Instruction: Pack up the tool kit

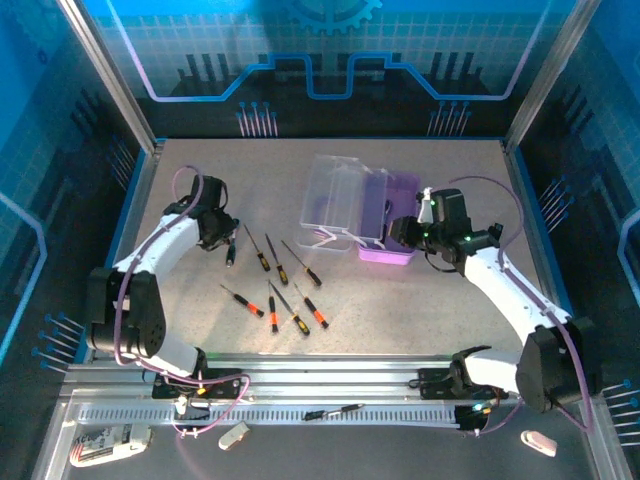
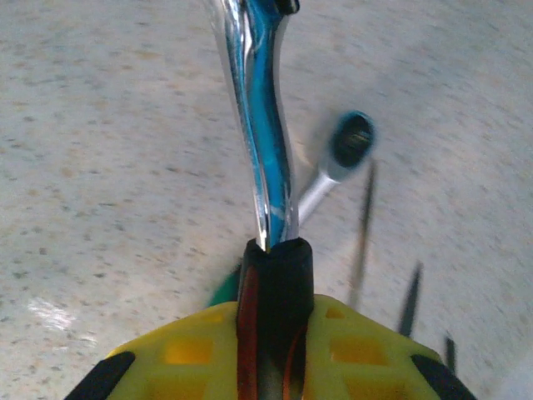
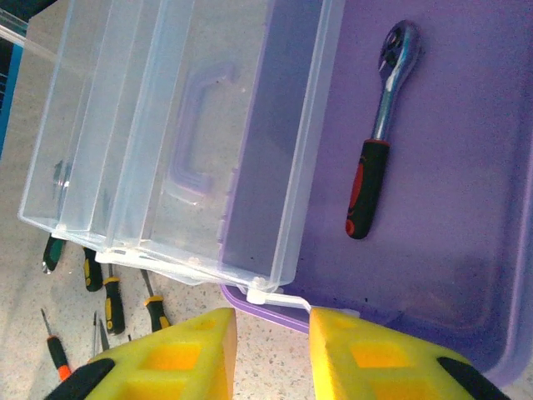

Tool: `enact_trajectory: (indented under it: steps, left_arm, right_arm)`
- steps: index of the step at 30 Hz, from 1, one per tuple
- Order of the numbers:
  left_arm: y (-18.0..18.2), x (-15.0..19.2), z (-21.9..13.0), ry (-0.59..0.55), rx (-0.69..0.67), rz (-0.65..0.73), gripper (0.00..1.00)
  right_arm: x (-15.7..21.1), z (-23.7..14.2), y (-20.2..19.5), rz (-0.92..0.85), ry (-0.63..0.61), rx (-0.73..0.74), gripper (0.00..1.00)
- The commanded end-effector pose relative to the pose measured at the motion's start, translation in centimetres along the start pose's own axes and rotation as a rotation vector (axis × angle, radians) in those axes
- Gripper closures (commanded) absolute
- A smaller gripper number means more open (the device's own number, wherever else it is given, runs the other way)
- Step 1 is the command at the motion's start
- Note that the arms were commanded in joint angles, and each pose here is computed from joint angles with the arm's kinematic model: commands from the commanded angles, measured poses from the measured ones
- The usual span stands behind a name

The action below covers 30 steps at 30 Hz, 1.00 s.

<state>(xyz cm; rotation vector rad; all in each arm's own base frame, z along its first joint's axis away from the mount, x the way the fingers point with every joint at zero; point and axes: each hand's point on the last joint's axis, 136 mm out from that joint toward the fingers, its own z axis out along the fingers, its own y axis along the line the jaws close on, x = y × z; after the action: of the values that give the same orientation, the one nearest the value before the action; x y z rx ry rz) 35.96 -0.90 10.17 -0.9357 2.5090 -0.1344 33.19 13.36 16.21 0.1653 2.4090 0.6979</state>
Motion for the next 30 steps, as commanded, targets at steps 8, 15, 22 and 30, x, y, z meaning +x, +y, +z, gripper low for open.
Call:
enact_trajectory:
  steps: [8, 15, 22, 30]
  left_arm:
    - [-12.0, 1.8, -6.0, -0.052, 0.402, 0.339, 1.00]
    - [-17.4, 4.7, -10.4, -0.058, 0.611, 0.492, 1.00]
    - [-21.4, 8.7, -13.4, 0.004, 0.777, 0.572, 1.00]
    - [-24.5, 13.6, -13.7, 0.078, 0.864, 0.659, 1.00]
  right_arm:
    - [-3.8, -0.1, 4.1, 0.025, -0.021, -0.158, 0.68]
    - [-5.5, -0.3, 8.8, 0.003, -0.020, -0.296, 0.60]
    - [-6.0, 1.5, 15.1, -0.011, 0.028, -0.470, 0.45]
    - [-6.1, 4.7, 16.7, 0.036, 0.095, -0.507, 0.37]
